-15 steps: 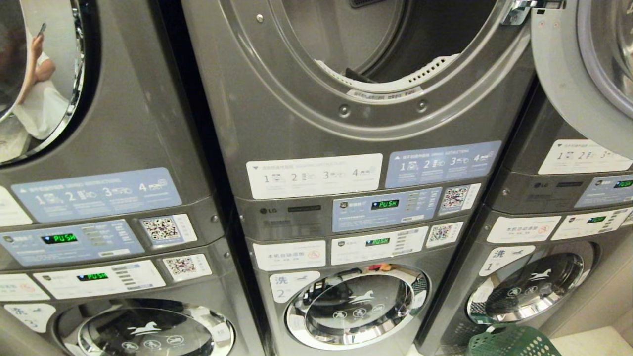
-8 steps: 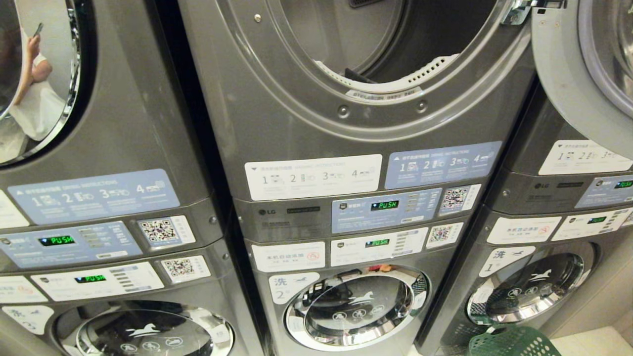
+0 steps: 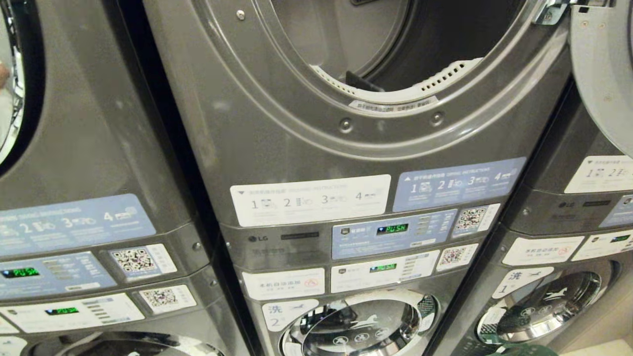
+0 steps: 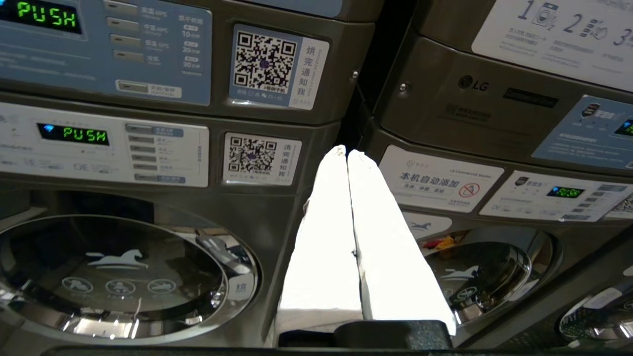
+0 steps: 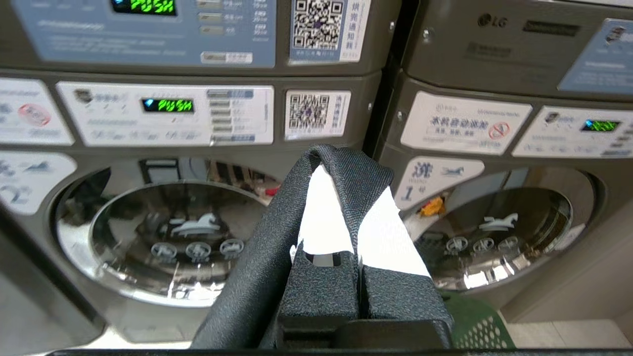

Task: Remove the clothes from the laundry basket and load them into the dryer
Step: Put the clothes in the dryer

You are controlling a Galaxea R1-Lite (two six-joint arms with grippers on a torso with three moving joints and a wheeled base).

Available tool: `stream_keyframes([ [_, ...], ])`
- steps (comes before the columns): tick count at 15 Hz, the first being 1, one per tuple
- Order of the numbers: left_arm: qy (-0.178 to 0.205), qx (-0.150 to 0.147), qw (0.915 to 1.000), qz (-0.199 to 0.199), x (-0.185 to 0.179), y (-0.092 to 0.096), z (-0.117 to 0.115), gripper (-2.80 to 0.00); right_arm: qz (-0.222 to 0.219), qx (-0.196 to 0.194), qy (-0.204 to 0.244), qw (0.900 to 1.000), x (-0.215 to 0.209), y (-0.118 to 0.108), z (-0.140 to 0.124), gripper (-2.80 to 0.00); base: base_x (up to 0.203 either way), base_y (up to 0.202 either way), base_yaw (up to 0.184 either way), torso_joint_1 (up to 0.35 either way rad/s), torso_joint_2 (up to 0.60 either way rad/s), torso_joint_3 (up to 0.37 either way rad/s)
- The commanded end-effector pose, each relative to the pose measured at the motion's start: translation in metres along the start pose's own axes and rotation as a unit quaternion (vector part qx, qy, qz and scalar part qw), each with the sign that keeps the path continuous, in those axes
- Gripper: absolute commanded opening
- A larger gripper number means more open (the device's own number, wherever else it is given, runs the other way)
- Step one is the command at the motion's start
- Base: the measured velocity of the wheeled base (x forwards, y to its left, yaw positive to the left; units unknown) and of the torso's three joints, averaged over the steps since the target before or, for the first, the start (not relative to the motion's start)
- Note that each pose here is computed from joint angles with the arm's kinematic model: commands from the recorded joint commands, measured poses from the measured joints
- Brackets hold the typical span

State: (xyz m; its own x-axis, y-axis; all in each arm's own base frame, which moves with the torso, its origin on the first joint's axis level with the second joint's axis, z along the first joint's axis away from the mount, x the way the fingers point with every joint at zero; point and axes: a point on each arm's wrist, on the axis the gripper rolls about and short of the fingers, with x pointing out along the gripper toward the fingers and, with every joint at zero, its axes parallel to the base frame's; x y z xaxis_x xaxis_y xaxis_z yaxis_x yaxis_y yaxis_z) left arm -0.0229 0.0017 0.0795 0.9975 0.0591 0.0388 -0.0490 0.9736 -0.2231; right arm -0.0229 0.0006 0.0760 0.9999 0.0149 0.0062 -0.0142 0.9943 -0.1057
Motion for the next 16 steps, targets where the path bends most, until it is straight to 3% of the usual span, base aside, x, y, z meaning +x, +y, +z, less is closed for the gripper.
stream_keyframes([
  [1, 0.014, 0.000, 0.9999, 0.004, 0.002, 0.002, -0.008, -2.80, 0.001, -0.001, 0.003, 1.000, 0.000, 0.000, -0.001, -2.80, 0.193, 0.000, -0.001, -0.002, 0.01, 0.002],
  [8, 0.015, 0.000, 0.9999, 0.004, 0.002, 0.002, -0.008, -2.80, 0.001, -0.001, 0.003, 1.000, 0.000, 0.000, -0.001, -2.80, 0.195, 0.000, 0.000, 0.004, 0.00, 0.002],
  [12, 0.015, 0.000, 0.9999, 0.004, 0.002, 0.002, -0.009, -2.80, 0.003, -0.014, 0.000, 1.000, 0.000, 0.000, -0.001, -2.80, 0.030, 0.000, -0.001, -0.006, 0.00, 0.002],
  [14, 0.015, 0.000, 0.9999, 0.004, 0.002, 0.002, -0.008, -2.80, -0.001, -0.036, -0.058, 0.998, -0.006, -0.002, 0.025, -2.80, 0.000, 0.000, 0.000, 0.000, 0.00, 0.000],
  [16, 0.015, 0.001, 0.9999, 0.003, 0.002, 0.002, -0.008, -2.80, 0.013, -0.045, -0.126, 0.991, -0.021, -0.006, 0.077, -2.80, 0.000, 0.000, 0.000, 0.000, 0.00, 0.000],
])
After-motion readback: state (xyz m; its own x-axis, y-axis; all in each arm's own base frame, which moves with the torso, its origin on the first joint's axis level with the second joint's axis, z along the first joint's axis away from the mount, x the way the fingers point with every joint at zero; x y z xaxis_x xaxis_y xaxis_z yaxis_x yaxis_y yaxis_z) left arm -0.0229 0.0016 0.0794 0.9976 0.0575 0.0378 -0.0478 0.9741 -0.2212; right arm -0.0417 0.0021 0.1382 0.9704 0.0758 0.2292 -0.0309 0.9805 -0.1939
